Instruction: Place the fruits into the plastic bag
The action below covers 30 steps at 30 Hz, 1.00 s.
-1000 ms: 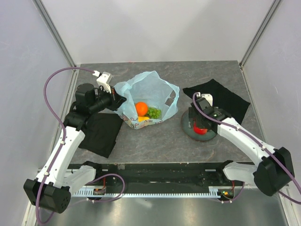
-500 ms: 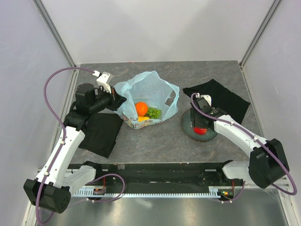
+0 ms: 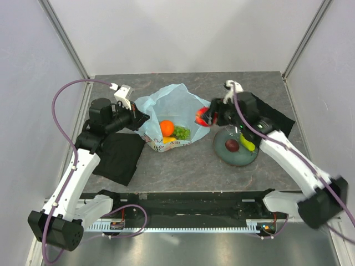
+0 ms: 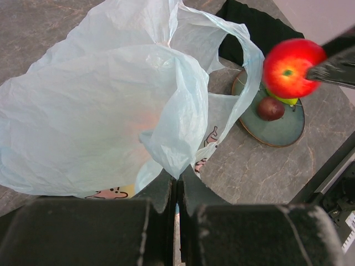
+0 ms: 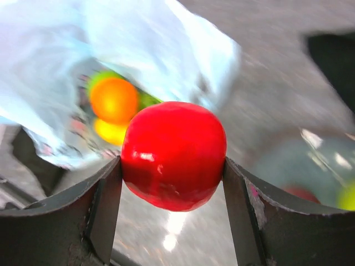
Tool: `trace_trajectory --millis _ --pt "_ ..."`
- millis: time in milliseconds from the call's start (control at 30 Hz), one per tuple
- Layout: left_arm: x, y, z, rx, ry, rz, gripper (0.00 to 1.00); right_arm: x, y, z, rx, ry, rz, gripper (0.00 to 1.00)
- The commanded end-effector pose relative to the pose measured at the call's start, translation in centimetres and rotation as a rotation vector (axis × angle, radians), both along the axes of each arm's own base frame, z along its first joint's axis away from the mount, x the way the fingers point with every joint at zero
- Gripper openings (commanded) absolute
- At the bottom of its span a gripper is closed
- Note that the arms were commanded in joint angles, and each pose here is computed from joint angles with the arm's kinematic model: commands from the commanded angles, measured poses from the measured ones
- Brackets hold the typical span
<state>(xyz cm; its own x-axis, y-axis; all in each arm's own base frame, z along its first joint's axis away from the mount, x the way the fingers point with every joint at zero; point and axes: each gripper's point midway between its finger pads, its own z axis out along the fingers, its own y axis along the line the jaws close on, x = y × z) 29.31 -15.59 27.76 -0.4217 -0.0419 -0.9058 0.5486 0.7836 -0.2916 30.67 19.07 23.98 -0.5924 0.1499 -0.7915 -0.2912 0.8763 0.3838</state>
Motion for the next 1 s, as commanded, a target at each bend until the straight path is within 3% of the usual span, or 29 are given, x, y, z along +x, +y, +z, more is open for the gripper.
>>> trace_trajectory --millis 0,67,300,400,467,500,600,833,867,933,967 --pt "0.3 -0.1 0.2 0.005 -0.028 -0.011 0.01 4.2 9.4 1.0 0.131 -0.069 0.196 0.28" --pt "0.4 -0.1 0.3 0.005 -0.030 -0.010 0.01 5.2 13.0 3.0 0.159 -0.118 0.258 0.29" --pt "0.4 -0.1 0.2 0.008 -0.028 -0.007 0.02 8.5 23.2 0.6 0.189 -0.092 0.382 0.33" --pt "0.4 -0.1 0.1 0.008 -0.028 -0.009 0.02 8.7 25.2 -1.0 0.191 -0.072 0.396 0.42" --pt "0.3 -0.1 0.2 0.008 -0.029 -0.011 0.02 8.6 25.9 -2.3 0.183 -0.048 0.404 0.59" --pt "0.3 -0.1 0.2 0.007 -0.029 -0.010 0.02 8.7 25.9 -2.6 0.182 -0.043 0.403 0.74" --pt "0.3 -0.1 0.3 0.006 -0.031 -0.012 0.02 8.0 25.6 -2.7 0.170 -0.050 0.410 0.97" --pt "0.3 -0.1 0.2 0.006 -0.031 -0.010 0.02 7.0 20.0 0.8 0.100 -0.155 0.306 0.98" --pt "0.3 -0.1 0.3 0.006 -0.034 -0.010 0.01 6.3 18.4 3.7 0.118 -0.208 0.283 0.98" --pt "0.3 -0.1 0.2 0.006 -0.031 -0.010 0.02 5.8 14.9 2.6 0.045 -0.208 0.183 0.98" --pt "0.3 -0.1 0.3 0.005 -0.033 -0.008 0.01 5.3 12.4 5.0 0.042 -0.262 0.128 0.98"
